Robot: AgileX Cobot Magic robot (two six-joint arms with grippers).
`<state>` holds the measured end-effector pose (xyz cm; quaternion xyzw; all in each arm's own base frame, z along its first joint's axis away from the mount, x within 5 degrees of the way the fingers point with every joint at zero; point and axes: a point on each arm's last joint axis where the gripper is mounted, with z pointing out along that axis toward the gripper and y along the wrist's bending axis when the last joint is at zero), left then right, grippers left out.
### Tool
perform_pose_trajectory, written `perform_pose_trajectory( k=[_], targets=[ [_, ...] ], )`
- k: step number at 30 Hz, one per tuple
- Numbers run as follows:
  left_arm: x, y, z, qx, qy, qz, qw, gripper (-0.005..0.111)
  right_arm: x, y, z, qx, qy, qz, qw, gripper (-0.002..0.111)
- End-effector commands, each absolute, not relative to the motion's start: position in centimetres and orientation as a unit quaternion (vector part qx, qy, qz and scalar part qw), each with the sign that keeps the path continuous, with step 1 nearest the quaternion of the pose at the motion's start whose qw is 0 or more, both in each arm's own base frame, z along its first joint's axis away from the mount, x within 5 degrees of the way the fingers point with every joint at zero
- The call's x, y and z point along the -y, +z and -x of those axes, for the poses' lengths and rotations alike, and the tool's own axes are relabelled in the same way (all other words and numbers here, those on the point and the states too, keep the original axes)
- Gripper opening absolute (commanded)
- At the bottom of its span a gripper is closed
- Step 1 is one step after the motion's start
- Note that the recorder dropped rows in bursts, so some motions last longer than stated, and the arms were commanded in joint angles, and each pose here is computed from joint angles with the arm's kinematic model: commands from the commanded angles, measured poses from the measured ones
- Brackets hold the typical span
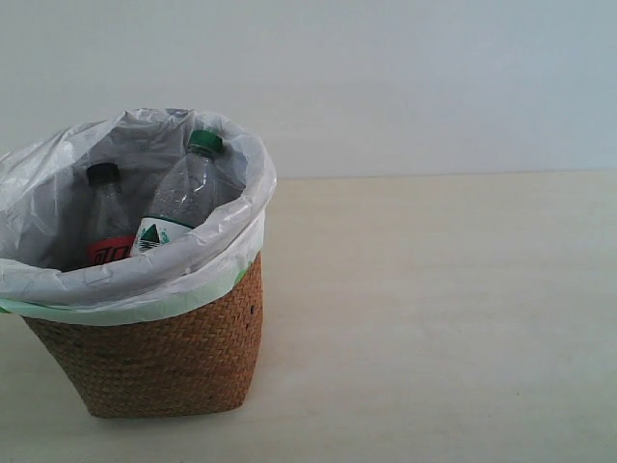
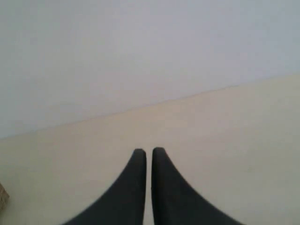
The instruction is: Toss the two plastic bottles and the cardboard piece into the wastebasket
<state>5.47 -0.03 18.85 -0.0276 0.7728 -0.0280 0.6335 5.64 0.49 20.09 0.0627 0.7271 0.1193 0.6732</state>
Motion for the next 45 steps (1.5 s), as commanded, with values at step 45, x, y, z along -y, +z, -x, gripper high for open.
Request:
perform_pose_trajectory(
  k=[45],
  targets=[
    [0.0, 18.8, -5.5, -0.770, -0.027, 0.029, 0.636, 0.004, -0.3, 17.9, -5.2, -0.803, 0.058, -0.018, 0.593, 0.000]
  ],
)
